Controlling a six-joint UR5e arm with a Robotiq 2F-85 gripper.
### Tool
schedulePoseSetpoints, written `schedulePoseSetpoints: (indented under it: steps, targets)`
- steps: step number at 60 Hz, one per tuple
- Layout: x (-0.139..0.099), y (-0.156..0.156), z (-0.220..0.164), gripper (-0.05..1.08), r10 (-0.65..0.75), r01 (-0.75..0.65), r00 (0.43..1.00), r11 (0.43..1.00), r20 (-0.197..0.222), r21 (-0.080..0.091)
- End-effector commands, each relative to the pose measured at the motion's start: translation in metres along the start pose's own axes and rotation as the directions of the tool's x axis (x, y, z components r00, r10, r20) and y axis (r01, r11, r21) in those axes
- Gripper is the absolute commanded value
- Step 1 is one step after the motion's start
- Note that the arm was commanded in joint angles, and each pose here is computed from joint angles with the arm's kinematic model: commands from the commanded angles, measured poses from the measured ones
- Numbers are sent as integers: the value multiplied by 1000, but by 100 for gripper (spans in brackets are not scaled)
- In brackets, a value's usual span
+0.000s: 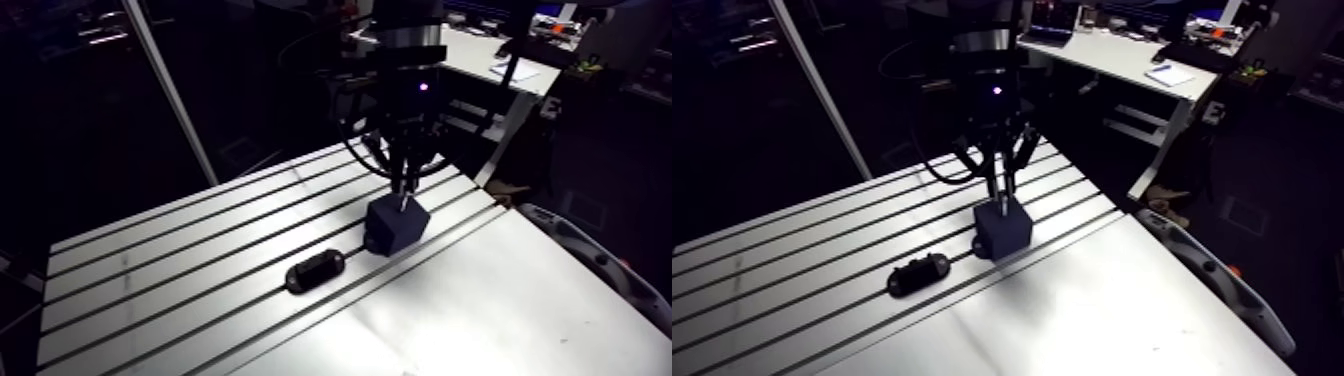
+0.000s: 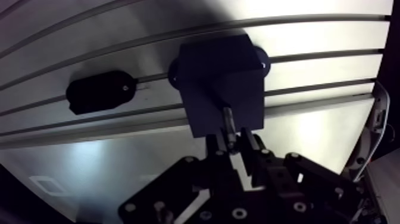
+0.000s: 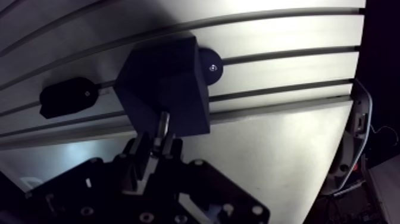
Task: Pick up the M10 bolt and insert it into the hole until fully seated.
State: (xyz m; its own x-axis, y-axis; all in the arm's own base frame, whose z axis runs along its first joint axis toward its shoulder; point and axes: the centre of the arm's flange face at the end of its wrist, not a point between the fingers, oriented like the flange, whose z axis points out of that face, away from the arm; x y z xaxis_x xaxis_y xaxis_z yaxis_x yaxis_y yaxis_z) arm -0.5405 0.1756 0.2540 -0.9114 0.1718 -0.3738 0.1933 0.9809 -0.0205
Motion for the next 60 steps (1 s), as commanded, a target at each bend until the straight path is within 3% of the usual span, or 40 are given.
schedulePoseSetpoints:
  steps: [1, 60]
  targets:
    - [1, 0, 0, 108, -1, 1, 1000, 1000, 0, -1]
    - [0, -1, 1, 108, -1, 1, 1000, 1000, 3, -2]
